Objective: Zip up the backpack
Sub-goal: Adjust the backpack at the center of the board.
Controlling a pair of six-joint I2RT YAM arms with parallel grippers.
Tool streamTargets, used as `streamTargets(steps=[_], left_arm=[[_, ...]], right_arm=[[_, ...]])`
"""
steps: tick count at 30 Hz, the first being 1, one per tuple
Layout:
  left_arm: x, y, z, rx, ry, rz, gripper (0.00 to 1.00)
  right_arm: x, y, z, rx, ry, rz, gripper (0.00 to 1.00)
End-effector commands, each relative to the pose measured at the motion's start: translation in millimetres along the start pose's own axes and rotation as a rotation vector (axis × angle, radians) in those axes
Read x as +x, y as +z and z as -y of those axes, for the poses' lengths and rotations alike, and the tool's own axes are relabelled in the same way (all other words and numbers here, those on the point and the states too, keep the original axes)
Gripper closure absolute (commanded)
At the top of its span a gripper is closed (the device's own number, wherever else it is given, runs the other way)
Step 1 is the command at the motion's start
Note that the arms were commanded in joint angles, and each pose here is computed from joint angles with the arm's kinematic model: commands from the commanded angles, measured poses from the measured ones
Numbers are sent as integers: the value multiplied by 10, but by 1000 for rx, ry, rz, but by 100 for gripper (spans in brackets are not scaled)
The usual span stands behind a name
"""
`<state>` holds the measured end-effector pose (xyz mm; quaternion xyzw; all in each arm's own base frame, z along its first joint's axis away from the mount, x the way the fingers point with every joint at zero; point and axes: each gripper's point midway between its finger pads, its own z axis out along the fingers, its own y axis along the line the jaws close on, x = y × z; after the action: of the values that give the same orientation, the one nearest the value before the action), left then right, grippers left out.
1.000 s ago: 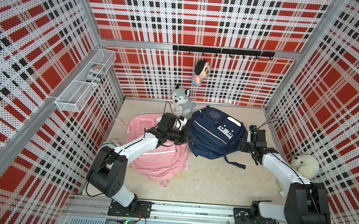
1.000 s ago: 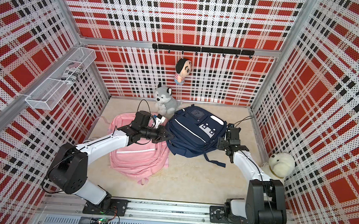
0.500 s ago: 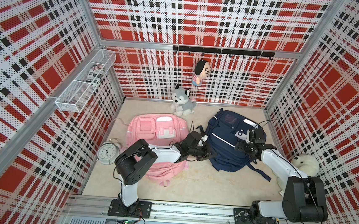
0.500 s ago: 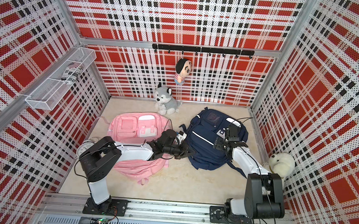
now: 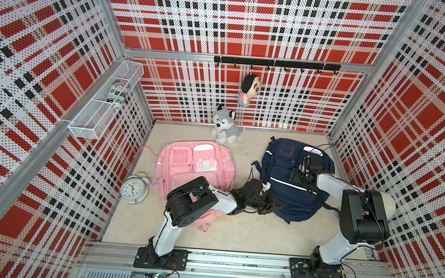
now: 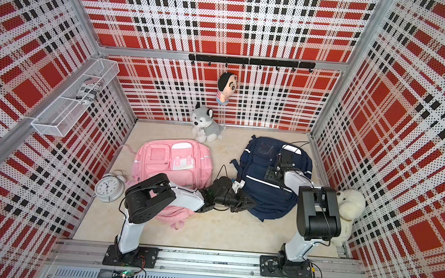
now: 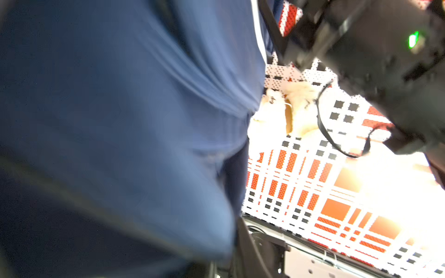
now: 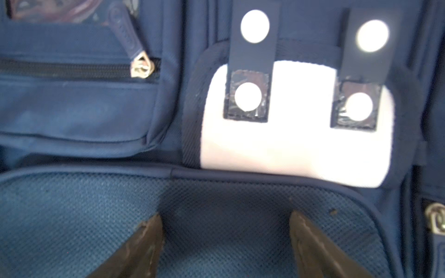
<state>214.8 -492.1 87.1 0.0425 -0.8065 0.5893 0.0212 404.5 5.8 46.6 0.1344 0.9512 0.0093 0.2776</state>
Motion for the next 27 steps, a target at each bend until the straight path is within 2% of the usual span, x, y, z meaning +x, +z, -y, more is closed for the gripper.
streamTargets(steps=[1,3,4,6,8,9,10,11,15,17,20,24,25,27], left_arm=[[202,224,319,103,62,-76,77],[211,300,339,110,68,-84,75],[204,310,341,110,70,-80,71],[167,276,327,105,72,-64,56],[124,204,294,87,79,-42,48],[96,154,296,79,88,-27,37],[67,108,296,62,103,-10,14],[33,72,292,38,127,8,1],[-194,-197,257,-188,293,134,2],[-380,-468,266,-334,382,233,2],[-656,-1030,381,-481,488,393,2],[-983,-1887,310,-589,472,564,2],[-1041,-2137,292,-600,455,610,2],[-1112,-2605,256,-628,431,701,2]], right_arm=[[277,228,158,56,-11,-107,16],[181,203,213,70,-2,-96,16],[139,169,213,61,4,-95,16],[87,74,167,38,9,-94,17],[55,-61,90,-11,29,-69,17],[40,-145,57,-28,42,-48,17],[17,-236,24,-48,51,-23,17],[0,-314,-1,-62,61,-6,17],[-100,-725,-233,-141,61,73,17],[-150,-948,-484,-206,34,113,17],[-69,-1193,-1116,-373,-20,133,17],[384,-1266,-2106,-682,-72,18,17],[530,-1247,-2315,-733,-96,-16,17],[758,-1165,-2568,-750,-142,-71,16]])
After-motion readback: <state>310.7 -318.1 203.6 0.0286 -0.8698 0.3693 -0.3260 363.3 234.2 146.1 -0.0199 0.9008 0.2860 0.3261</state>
